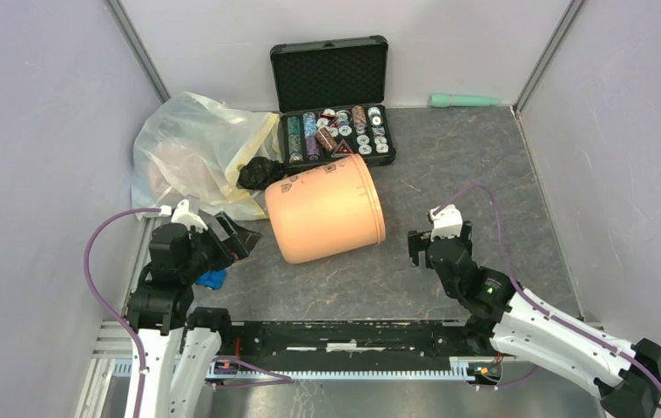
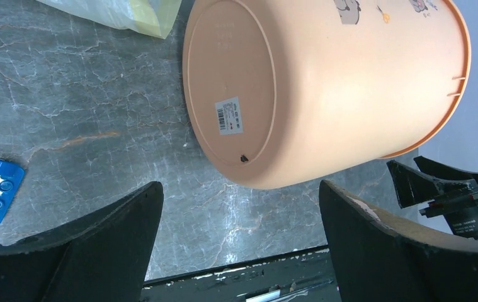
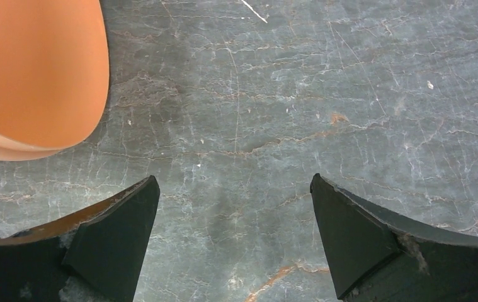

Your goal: Put the trash bags into the trash bin

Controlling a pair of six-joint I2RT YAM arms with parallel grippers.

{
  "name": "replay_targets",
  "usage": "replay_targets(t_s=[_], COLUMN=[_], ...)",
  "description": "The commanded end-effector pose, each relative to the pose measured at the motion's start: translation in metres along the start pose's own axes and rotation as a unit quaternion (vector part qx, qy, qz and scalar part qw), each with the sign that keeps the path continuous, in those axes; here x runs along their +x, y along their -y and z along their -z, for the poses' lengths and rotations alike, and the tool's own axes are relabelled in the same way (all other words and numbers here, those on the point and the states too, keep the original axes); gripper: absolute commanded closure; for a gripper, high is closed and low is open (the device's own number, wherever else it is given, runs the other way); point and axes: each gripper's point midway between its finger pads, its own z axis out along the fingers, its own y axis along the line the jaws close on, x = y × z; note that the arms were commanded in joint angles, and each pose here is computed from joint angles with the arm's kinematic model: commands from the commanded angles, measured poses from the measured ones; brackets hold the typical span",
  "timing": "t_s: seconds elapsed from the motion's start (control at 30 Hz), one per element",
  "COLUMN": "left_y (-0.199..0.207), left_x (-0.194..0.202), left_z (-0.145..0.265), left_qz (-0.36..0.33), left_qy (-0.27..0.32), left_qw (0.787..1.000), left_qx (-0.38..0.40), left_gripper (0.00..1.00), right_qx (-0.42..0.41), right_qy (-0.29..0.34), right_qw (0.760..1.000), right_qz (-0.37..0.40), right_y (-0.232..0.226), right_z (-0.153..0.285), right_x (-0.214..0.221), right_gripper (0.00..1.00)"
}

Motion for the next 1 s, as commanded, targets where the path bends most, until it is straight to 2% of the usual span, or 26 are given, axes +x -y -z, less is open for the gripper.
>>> replay_targets(t_s=[0.0, 0.37, 0.7, 0.97], left_y=[0.004, 0.004, 0.015, 0.021], left_x=[-0.006, -0.010, -0.004, 0.002], left_z=[-0.002, -0.002, -0.005, -0.005], left_qz=[-0.019, -0.020, -0.032, -0.037], left_qy=[0.014, 0.021, 0.004, -0.012], left_qw=[1.000, 0.999, 0.998, 0.997], left_qx=[0.016, 0.014, 0.050, 0.073], left_gripper=[0.00, 0.00, 0.00, 0.00], right_qx=[-0.033, -0.124, -0.287, -0.341], right_qy=[0.023, 0.068, 0.123, 0.127], right_qw=[0.999, 0.990, 0.950, 0.931], right_qz=[-0.003, -0.009, 0.022, 0.031], right_y=[-0.010, -0.033, -0.082, -0.108], right_z=[0.003, 0.019, 0.053, 0.057], right_x=[-0.016, -0.039, -0.075, -0.084], right_gripper=[0.02, 0.02, 0.02, 0.02])
